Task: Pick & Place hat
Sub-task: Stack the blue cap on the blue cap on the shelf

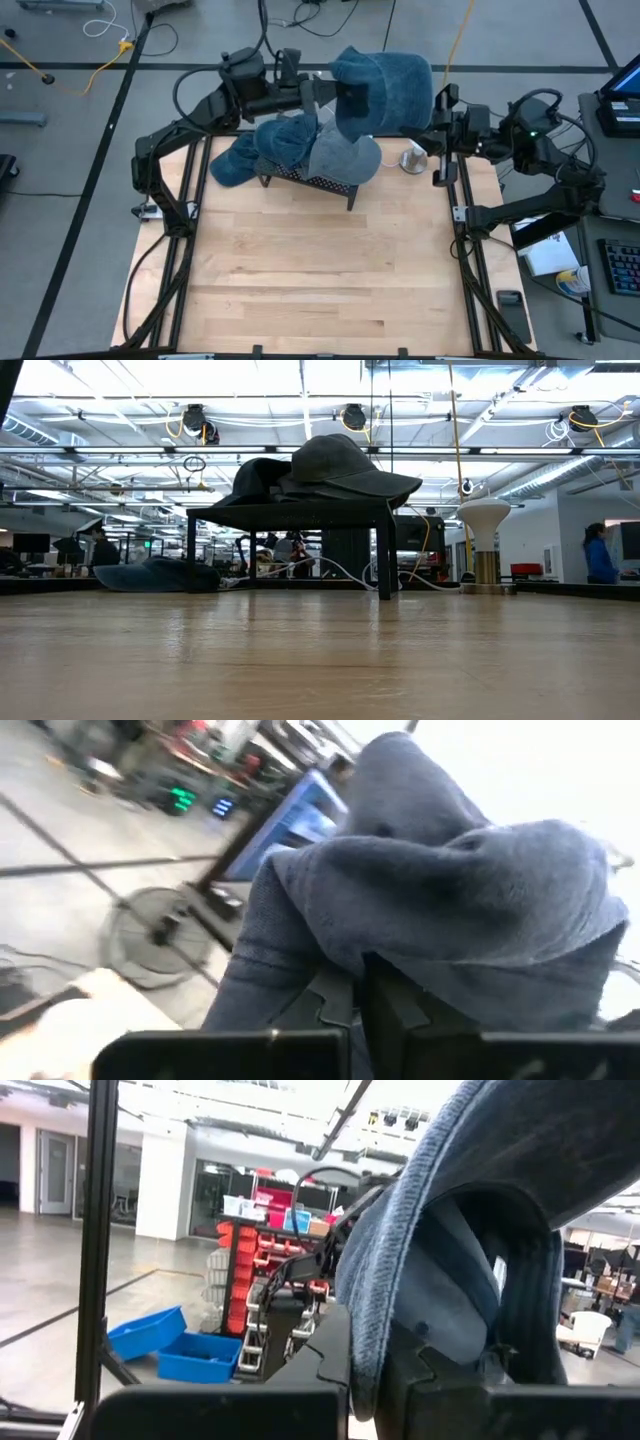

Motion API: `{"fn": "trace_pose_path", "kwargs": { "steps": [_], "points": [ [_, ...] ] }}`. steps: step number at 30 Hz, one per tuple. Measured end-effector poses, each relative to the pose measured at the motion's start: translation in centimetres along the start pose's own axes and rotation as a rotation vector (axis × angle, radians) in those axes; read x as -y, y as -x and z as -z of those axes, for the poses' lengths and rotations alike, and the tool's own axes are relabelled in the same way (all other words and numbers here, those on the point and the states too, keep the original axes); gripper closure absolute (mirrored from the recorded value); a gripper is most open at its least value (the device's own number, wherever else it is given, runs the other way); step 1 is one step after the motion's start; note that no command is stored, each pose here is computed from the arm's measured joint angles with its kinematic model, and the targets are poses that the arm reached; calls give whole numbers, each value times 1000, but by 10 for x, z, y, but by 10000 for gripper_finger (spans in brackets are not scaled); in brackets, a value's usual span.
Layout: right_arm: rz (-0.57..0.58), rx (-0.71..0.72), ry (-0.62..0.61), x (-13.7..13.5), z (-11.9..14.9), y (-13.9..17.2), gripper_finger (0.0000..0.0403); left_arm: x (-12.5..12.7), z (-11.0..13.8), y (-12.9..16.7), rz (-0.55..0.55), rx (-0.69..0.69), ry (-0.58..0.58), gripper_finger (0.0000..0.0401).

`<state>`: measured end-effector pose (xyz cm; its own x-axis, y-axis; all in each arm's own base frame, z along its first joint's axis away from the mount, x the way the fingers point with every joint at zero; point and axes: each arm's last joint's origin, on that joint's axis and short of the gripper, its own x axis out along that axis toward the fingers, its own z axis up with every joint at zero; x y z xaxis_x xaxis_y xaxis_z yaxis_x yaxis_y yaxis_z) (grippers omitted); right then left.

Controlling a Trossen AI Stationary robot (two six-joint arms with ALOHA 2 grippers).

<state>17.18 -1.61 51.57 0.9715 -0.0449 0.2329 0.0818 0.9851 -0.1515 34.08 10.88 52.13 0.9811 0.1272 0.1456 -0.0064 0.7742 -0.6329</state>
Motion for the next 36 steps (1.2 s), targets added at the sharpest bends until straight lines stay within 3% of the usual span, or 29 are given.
{"fn": "trace_pose_path", "kwargs": {
  "steps": [11,19,23,28,32,36],
  "points": [
    [120,5,62,6,-8,18,393,15,-5,3,337,-126,10,398],
    [224,-100,33,8,-1,24,389,31,-17,9,540,-46,-33,399],
    [238,-144,-56,8,4,25,371,33,-19,9,547,-16,-1,399],
    [211,-253,-123,5,12,37,307,31,-25,11,562,0,46,399],
    [191,-326,-87,3,13,56,259,25,-28,12,483,11,104,400],
    [213,-327,-113,3,10,72,236,13,-27,11,345,-2,149,400]
  ]
}}
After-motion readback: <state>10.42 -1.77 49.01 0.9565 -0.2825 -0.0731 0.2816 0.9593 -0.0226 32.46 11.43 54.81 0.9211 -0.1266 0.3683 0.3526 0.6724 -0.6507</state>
